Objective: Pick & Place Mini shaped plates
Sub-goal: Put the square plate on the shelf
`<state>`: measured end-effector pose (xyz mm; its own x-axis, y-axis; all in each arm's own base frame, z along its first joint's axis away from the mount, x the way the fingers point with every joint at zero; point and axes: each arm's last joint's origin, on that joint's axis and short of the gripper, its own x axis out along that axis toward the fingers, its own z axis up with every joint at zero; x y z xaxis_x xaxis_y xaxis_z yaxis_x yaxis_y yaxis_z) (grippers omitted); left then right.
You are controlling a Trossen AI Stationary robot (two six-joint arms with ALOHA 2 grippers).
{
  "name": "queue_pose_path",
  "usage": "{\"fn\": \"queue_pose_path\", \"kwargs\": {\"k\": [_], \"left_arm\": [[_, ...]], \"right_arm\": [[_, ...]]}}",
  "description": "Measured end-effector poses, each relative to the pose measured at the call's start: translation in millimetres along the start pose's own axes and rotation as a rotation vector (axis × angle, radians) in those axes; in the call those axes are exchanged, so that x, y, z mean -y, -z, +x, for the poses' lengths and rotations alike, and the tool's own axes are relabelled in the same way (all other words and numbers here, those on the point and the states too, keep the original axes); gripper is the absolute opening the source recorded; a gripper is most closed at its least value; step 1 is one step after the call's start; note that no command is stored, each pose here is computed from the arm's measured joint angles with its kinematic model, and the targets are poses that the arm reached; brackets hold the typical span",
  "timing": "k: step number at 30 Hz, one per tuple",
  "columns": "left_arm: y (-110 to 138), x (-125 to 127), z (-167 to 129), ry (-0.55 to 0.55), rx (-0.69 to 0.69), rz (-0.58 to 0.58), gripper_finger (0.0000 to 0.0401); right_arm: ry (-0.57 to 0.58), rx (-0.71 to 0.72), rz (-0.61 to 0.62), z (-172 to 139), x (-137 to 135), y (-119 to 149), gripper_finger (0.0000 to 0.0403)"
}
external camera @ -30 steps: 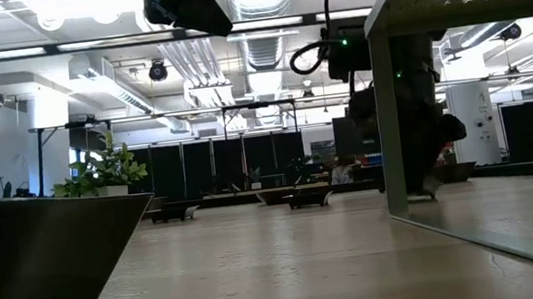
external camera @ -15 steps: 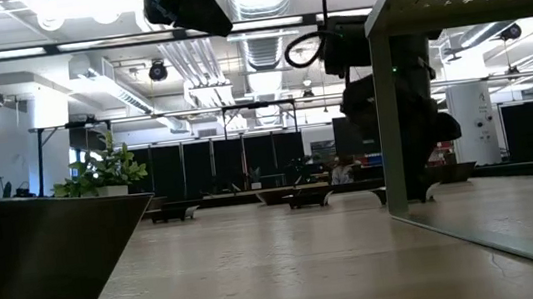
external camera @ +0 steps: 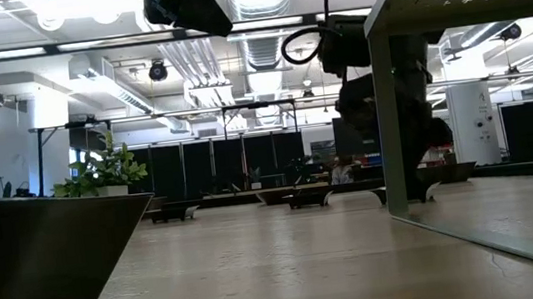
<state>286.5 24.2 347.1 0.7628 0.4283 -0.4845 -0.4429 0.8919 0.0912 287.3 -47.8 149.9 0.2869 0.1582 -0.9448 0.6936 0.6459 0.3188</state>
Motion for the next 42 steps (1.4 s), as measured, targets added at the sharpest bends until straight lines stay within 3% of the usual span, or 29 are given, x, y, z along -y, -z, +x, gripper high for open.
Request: {"fn": "queue_pose_path", "kwargs": {"k": [9,16,22,42], "left_arm": [[0.0,0.0,0.0,0.000,0.000,0.000,0.0092],[0.0,0.0,0.0,0.000,0.000,0.000,0.0092],[0.0,0.0,-0.1,0.000,0.000,0.000,0.0092],[0.2,0.0,0.0,0.000,-0.002,-0.003,0.0092]], "right_arm": [[-0.008,-0.007,-0.002,10.0,8.0,7.0,0.0079],[-0.051,-0.022,-0.033,10.3,5.6,7.3,0.0020],[-0.041,-0.004,-0.052,9.0,5.4,6.7,0.0009],[-0.076,0.191,-0.028,-47.8,-3.1,6.3,0.0008]]}}
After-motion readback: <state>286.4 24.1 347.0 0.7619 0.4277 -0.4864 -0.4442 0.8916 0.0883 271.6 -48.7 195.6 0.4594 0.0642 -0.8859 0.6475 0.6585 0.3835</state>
